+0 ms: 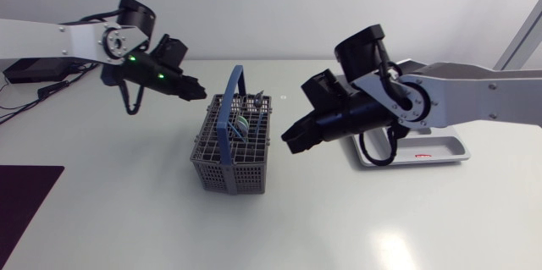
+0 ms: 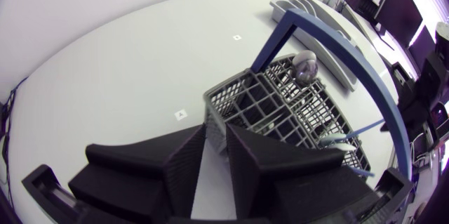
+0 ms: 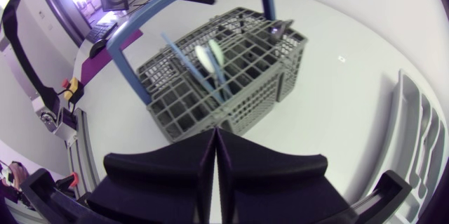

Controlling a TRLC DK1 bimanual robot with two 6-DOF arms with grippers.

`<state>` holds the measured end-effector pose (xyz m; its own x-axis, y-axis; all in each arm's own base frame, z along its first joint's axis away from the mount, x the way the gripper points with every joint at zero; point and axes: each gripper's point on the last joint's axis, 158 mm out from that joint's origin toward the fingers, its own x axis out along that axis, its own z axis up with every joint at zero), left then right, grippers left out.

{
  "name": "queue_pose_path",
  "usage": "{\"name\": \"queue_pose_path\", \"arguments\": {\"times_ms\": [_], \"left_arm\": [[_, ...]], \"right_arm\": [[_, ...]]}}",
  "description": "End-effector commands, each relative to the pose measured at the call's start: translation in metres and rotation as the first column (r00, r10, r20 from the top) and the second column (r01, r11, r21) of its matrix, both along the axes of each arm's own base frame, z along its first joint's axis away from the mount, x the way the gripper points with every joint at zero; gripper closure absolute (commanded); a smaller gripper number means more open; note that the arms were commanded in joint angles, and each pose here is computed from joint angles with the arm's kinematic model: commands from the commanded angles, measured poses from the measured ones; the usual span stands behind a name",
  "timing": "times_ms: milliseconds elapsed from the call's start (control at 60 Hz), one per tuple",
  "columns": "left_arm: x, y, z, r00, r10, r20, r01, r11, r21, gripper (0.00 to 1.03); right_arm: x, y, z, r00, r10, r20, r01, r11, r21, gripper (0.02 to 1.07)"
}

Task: Unload the cutlery basket into the drawer organizer.

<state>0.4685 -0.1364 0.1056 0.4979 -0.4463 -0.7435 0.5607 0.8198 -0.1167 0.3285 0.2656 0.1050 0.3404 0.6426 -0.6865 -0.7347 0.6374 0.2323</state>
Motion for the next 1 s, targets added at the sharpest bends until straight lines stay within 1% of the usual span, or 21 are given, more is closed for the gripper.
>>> {"name": "queue_pose_path", "arguments": {"times_ms": [0,83,183,383,583,783,983], "left_arm": [[-0.022,0.019,0.017,1.0,0.007,0.022,-0.007,1.0,0.01,0.74],[-0.046,0.025,0.02,1.0,-0.013,0.017,0.012,1.0,0.028,0.74],[-0.077,0.022,0.021,0.998,-0.057,0.031,0.056,0.997,0.047,0.73],[-0.11,0.02,0.013,0.996,-0.086,0.021,0.084,0.995,0.058,0.72],[-0.156,0.004,0.013,0.98,-0.196,0.029,0.192,0.977,0.088,0.73],[-0.2,-0.01,0.007,0.946,-0.324,0.023,0.319,0.94,0.125,0.73],[-0.242,-0.03,-0.011,0.885,-0.466,-0.011,0.462,0.874,0.147,0.73]], "right_arm": [[0.017,-0.014,0.007,0.999,-0.037,0.009,0.037,0.999,0.01,1.01],[0.035,-0.021,0.003,0.998,-0.066,0.003,0.066,0.998,0.011,1.01],[0.052,-0.024,-0.001,0.997,-0.083,0.001,0.083,0.996,0.009,1.01],[0.087,-0.021,-0.009,0.994,-0.112,0.006,0.112,0.994,0.019,1.01],[0.119,-0.01,-0.019,0.991,-0.13,0.002,0.13,0.991,0.024,1.01],[0.149,0.002,-0.018,0.989,-0.148,0.009,0.147,0.988,0.047,1.01],[0.172,0.008,-0.024,0.989,-0.15,0.007,0.15,0.987,0.05,1.01]]}}
